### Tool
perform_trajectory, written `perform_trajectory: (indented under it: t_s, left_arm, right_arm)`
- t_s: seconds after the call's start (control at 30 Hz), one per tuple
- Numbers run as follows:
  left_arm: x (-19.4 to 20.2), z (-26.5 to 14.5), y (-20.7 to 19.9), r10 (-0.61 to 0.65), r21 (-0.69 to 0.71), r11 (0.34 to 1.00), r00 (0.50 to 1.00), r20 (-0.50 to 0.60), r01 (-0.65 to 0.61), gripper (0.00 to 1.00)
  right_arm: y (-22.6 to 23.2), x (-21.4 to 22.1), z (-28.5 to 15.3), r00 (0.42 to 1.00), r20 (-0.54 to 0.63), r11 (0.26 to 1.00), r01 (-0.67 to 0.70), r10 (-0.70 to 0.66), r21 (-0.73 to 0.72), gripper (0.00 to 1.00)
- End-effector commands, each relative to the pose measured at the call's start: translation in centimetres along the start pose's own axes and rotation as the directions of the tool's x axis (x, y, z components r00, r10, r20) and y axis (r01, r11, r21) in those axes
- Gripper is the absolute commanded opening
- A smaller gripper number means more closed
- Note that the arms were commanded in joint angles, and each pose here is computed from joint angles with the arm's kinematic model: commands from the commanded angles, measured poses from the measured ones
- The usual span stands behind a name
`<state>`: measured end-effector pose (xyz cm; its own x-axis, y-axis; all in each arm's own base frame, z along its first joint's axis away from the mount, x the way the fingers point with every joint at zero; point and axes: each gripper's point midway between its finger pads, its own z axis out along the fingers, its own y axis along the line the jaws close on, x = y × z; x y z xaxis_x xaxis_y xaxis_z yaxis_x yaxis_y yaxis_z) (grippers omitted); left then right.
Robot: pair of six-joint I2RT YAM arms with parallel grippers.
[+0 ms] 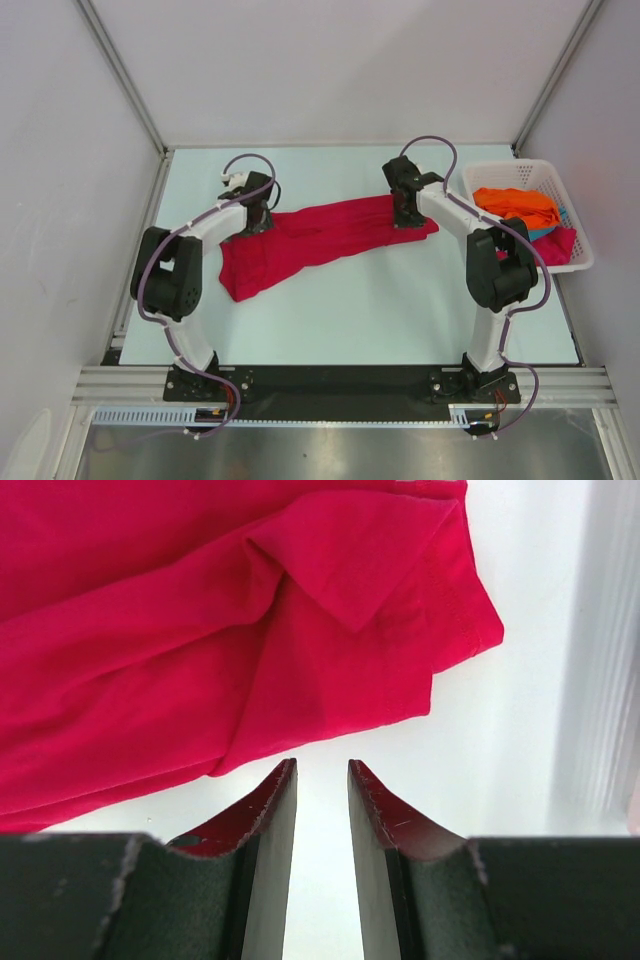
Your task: Fold and stack the t-shirts
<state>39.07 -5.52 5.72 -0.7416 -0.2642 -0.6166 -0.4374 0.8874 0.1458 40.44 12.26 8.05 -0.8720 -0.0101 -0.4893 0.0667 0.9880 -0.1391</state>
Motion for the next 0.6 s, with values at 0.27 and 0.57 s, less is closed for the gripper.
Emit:
perform_trajectory:
  t_s: [0.27,0.57]
  left_arm:
    - [-3.6,0.5,2.0,-0.066,-0.054,0.996,0.998,0.022,0.067,0.93]
    - [-1.5,-3.8,2.4,-0.083,0.039,0.996,0.996,0.029,0.082,0.92]
  right_arm:
    - [-0.8,-2.0,-1.6,0.998,0.061,1.000,-0.015,0.014,0.014,0.32]
    - [-1.8,-0.6,1.8,0.996,0.001,0.996,-0.084,0.084,-0.013,0.37]
